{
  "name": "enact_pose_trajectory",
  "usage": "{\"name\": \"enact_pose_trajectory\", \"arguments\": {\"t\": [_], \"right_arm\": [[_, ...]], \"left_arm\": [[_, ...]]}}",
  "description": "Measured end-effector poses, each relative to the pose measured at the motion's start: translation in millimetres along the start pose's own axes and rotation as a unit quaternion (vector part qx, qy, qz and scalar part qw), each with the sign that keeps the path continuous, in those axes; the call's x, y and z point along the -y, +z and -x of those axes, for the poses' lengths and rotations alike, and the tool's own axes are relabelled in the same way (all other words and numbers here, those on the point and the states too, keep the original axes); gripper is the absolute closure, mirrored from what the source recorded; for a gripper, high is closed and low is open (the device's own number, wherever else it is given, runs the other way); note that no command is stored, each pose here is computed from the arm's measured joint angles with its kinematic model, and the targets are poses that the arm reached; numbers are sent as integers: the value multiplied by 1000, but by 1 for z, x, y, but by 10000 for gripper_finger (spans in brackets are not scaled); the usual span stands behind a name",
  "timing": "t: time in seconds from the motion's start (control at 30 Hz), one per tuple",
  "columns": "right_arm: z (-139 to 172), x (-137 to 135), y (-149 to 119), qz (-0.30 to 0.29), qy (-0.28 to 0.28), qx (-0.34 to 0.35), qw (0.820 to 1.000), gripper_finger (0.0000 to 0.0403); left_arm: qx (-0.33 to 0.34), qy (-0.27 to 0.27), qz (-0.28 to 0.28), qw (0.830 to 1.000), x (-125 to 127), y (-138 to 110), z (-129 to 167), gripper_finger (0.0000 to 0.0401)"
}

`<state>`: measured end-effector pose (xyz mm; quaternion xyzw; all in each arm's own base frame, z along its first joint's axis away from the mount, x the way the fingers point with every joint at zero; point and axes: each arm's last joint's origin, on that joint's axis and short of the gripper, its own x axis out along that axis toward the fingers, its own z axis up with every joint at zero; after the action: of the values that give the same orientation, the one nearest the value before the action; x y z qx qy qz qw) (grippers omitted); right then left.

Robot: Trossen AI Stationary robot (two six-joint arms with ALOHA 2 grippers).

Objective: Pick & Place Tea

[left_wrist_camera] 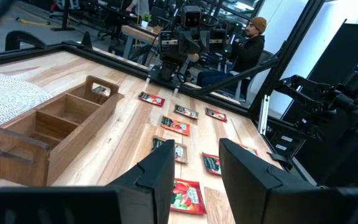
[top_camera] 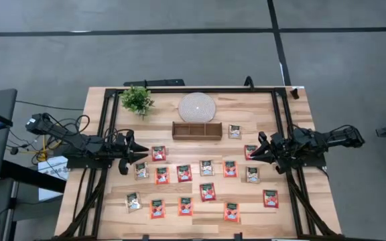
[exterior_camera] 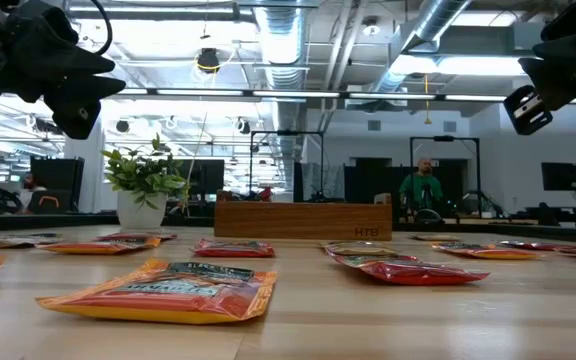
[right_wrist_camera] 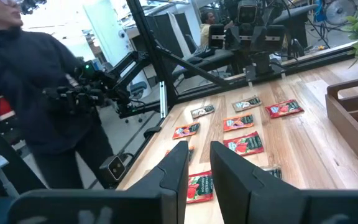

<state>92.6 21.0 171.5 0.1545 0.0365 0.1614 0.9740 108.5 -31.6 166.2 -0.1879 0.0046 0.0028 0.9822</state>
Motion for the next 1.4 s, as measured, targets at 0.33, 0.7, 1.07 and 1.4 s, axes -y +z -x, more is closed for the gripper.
{"name": "enact_pose_trajectory", "arguments": {"t": [0.33, 0.7, 1.07, 1.4], "right_arm": [[0, 0, 0, 0, 0, 0, 1000, 342], [0, 1, 0, 0, -8, 2, 1000, 342], [0, 4, 1, 0, -20, 7, 1000, 342], [0, 3, 1, 0, -19, 7, 1000, 342]], "left_arm": [[0, 0, 0, 1000, 0, 0, 0, 284], [0, 0, 0, 1000, 0, 0, 0, 284], [2, -1, 1, 1000, 0, 0, 0, 284], [1, -2, 1, 1000, 0, 0, 0, 284]]}}
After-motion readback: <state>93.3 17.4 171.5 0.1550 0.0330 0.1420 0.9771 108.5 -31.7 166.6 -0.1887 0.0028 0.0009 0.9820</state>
